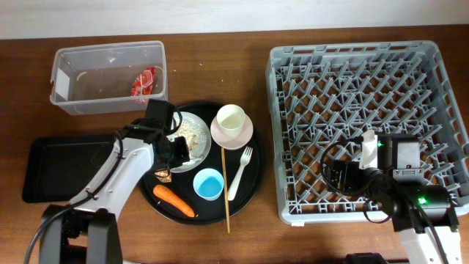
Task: Sort waste into correct bins and load items into the dishwasher rack
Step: 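Grasp the white tissue on the plate and drop it in the bin, then grasp the white paper cup from the pink bowl with the left gripper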
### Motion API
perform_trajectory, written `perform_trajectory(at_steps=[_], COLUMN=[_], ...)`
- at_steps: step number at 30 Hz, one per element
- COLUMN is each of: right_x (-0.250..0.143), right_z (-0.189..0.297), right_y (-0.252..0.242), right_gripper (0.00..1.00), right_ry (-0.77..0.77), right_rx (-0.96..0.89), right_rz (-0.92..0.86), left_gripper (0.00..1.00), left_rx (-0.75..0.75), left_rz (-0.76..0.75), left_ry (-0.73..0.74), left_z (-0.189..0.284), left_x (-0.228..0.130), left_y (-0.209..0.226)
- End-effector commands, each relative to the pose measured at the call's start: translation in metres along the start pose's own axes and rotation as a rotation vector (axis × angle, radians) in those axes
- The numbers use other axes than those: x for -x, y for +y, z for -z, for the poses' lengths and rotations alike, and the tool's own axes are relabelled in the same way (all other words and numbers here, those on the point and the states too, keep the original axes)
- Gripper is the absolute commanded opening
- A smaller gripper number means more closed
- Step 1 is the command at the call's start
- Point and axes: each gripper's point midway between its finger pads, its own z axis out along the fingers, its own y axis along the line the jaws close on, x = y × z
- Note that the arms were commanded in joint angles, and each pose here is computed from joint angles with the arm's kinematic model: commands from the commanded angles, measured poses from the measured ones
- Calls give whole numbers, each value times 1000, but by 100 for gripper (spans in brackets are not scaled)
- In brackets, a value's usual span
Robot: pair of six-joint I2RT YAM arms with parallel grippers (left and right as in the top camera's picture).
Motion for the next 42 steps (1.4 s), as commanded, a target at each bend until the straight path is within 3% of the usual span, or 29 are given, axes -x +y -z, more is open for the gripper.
perform_trajectory(at_steps=[1, 3, 5, 7, 10, 12, 15, 16, 17, 18, 21, 25, 28, 36, 39, 42], right_x=[5, 5, 5, 5, 5, 5, 6, 6, 5, 6, 6, 5, 5, 3, 3, 4], right_z=[4, 4, 4, 4, 4, 4, 4, 4, 4, 4, 4, 4, 4, 4, 4, 4], right_y=[0, 0, 0, 0, 0, 0, 0, 0, 0, 0, 0, 0, 0, 0, 0, 0], right_gripper=[99, 99, 99, 98, 99, 99, 99, 99, 99, 99, 99, 99, 99, 99, 98, 99], right_ry=[-19, -19, -19, -19, -19, -19, -23, -22, -22, -22, -22, -22, -20, -12, -12, -13], right_rx=[-5, -5, -5, -5, -5, -5, -5, -5, -5, -5, -5, -5, -5, -6, -6, -6], right_rz=[-1, -1, -1, -1, -1, -1, -1, -1, -1, -1, -1, -1, -1, -2, -2, -2], left_gripper=[0, 0, 1, 1, 1, 0, 1, 28, 79, 81, 81, 69, 69, 68, 36, 16], left_rx=[4, -6, -24, 19, 54, 59, 83, 84, 38, -15, -51, -343, -341, -141, -136, -140], left_rz=[0, -1, -23, -60, 34, 103, 136, 135, 120, 102, 89, -57, -144, -264, -263, -264], left_ry=[-29, -53, -145, -357, -619, -723, -710, -692, -688, -691, -704, -439, -275, -212, -201, -208], left_z=[1, 8, 49, 111, 161, 165, 105, 82, 76, 82, 101, 80, 60, 5, -8, -9], left_x=[5, 13, 39, 87, 150, 187, 224, 231, 234, 235, 231, 172, 120, 86, 87, 89], left_y=[1, -2, -12, -12, 11, 36, 54, 56, 48, 38, 30, -52, -94, -123, -123, -124])
